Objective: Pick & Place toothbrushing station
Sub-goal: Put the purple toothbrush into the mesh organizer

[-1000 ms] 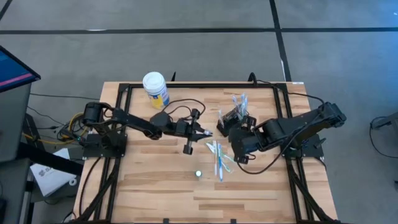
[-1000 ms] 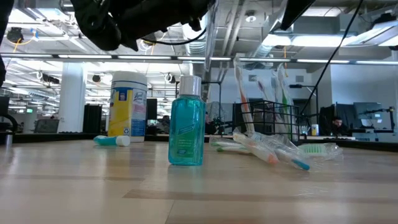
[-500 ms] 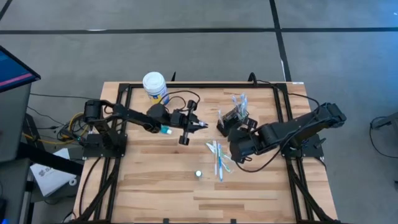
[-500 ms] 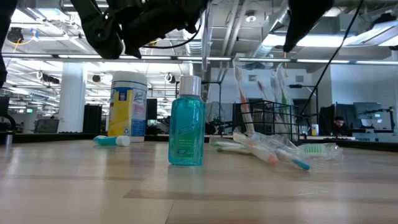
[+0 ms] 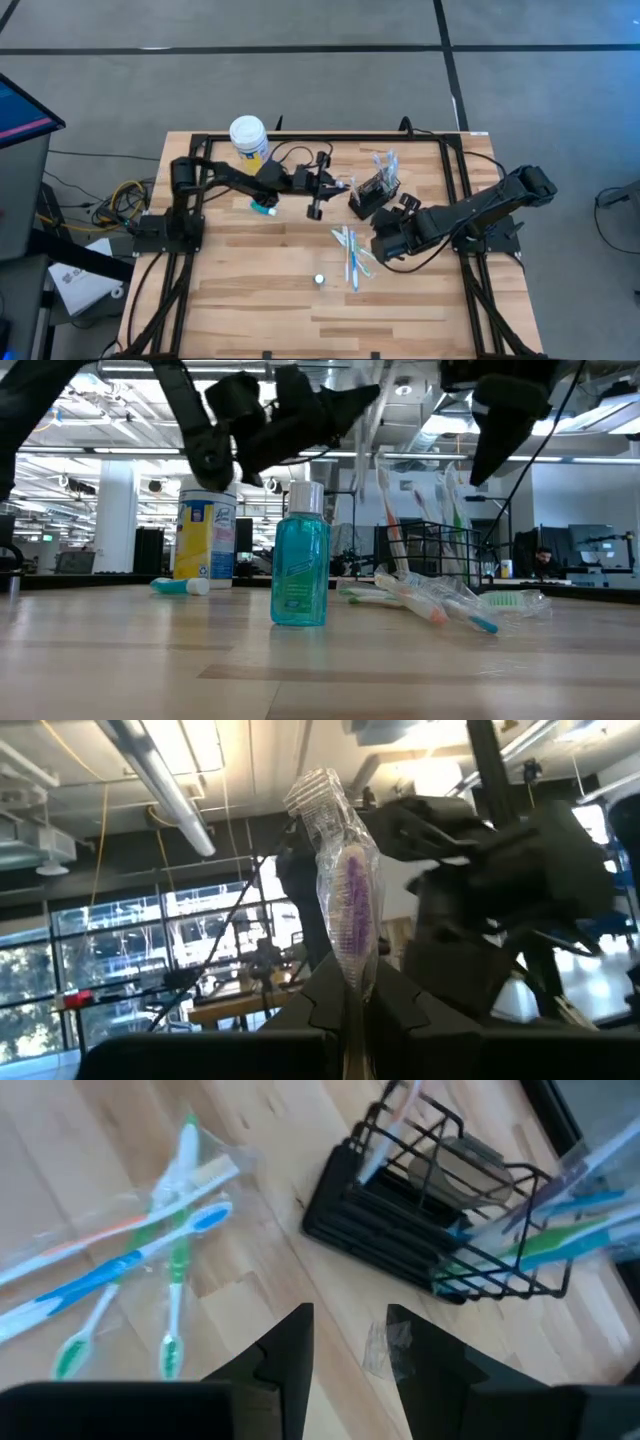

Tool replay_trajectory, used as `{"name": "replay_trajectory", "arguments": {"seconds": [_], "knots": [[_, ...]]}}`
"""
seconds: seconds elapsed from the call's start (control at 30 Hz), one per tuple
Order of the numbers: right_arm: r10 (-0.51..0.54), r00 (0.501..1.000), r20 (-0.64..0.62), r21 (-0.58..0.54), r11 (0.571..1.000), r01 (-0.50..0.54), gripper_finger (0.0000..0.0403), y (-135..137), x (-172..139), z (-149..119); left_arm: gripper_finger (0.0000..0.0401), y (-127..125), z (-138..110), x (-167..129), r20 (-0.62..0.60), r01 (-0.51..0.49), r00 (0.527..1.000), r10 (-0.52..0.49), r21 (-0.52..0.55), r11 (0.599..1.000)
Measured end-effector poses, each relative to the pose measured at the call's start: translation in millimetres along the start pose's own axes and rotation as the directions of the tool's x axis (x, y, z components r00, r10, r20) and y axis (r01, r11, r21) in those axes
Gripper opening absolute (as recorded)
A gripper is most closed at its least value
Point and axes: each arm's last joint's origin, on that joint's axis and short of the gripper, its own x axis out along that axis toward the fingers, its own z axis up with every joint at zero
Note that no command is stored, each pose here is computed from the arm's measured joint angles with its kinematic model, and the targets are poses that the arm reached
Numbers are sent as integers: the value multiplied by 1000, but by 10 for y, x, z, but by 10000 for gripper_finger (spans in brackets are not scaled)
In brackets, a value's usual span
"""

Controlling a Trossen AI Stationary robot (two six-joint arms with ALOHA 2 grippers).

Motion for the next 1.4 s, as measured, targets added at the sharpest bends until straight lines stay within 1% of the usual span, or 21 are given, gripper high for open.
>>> {"name": "replay_trajectory", "arguments": {"seconds": [0.23, 0.5, 0.8, 0.9, 1.07, 1.23, 1.3, 1.4], "knots": [[-32, 999, 16, 24, 999, 31, 118, 59, 23, -152, 5, 90, -97, 132, 22, -19, 1000, 19, -1, 1000], [-15, 997, 76, 53, 999, 11, 118, 145, -51, -206, 6, 124, -303, 158, -2, -74, 997, 74, -5, 997], [-3, 994, 112, 60, 998, -3, 118, 188, -81, -217, 6, 212, -254, 225, 33, -97, 995, 96, 15, 995], [-3, 994, 112, 61, 998, -3, 118, 187, -80, -216, 6, 229, -296, 244, 31, -123, 992, 122, 11, 992], [-2, 993, 114, 63, 998, -5, 118, 189, -81, -213, 6, 225, -368, 247, 16, -123, 992, 123, -1, 992], [-6, 993, 117, 62, 998, -2, 118, 187, -81, -213, 6, 204, -360, 257, 23, -119, 993, 119, -7, 993], [-10, 993, 122, 62, 998, 3, 118, 185, -81, -212, 6, 206, -357, 261, 25, -119, 992, 120, -25, 993], [-20, 991, 133, 63, 998, 12, 118, 182, -82, -209, 6, 198, -405, 249, 13, -121, 993, 121, -28, 992]]}}
